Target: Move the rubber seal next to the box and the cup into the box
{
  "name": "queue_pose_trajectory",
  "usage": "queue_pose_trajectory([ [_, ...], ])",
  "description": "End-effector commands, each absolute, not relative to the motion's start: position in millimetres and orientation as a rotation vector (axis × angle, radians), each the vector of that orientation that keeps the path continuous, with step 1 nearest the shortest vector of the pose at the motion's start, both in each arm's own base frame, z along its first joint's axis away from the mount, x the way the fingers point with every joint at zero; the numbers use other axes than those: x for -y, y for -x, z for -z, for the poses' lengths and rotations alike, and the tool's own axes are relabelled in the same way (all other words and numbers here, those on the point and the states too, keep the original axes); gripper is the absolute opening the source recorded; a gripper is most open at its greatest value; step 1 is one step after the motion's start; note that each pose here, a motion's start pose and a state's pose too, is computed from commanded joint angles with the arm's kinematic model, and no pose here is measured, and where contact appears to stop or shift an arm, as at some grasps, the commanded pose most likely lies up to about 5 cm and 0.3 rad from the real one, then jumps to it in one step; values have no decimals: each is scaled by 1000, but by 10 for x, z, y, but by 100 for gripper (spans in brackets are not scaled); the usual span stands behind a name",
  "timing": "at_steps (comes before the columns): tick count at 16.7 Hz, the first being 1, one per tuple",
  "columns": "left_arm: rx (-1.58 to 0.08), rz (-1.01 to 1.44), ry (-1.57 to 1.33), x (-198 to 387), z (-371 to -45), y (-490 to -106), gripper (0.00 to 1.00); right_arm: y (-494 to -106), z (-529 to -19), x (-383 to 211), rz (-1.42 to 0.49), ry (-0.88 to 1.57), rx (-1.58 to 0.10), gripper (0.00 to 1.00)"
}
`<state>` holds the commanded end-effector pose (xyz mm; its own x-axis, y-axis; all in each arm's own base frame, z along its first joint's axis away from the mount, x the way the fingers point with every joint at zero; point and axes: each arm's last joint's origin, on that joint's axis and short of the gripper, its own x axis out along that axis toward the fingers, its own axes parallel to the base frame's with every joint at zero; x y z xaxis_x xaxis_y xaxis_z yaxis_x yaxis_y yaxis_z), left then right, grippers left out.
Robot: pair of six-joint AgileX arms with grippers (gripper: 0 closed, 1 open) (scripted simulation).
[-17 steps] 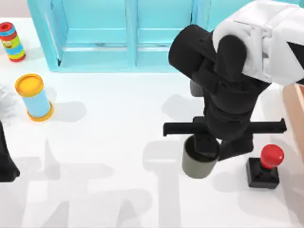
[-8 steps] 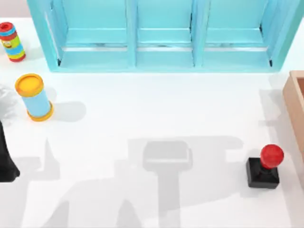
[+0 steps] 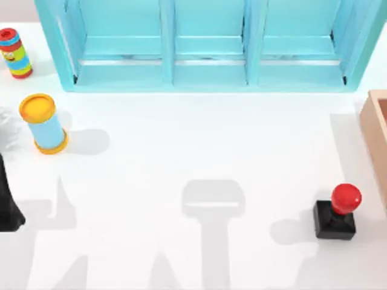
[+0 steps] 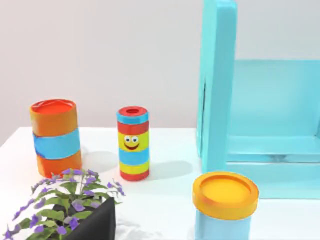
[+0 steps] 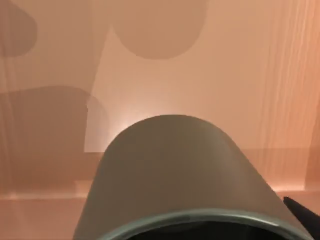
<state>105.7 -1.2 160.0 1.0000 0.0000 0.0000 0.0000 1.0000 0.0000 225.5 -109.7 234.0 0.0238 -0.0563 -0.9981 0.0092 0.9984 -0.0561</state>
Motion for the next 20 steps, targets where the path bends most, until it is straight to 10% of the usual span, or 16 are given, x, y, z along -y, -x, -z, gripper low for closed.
queue_pose_trajectory([
  [20, 0, 0, 0, 12, -1600, -1057, 100, -2146, -1676, 1131, 56, 42, -1545, 0],
])
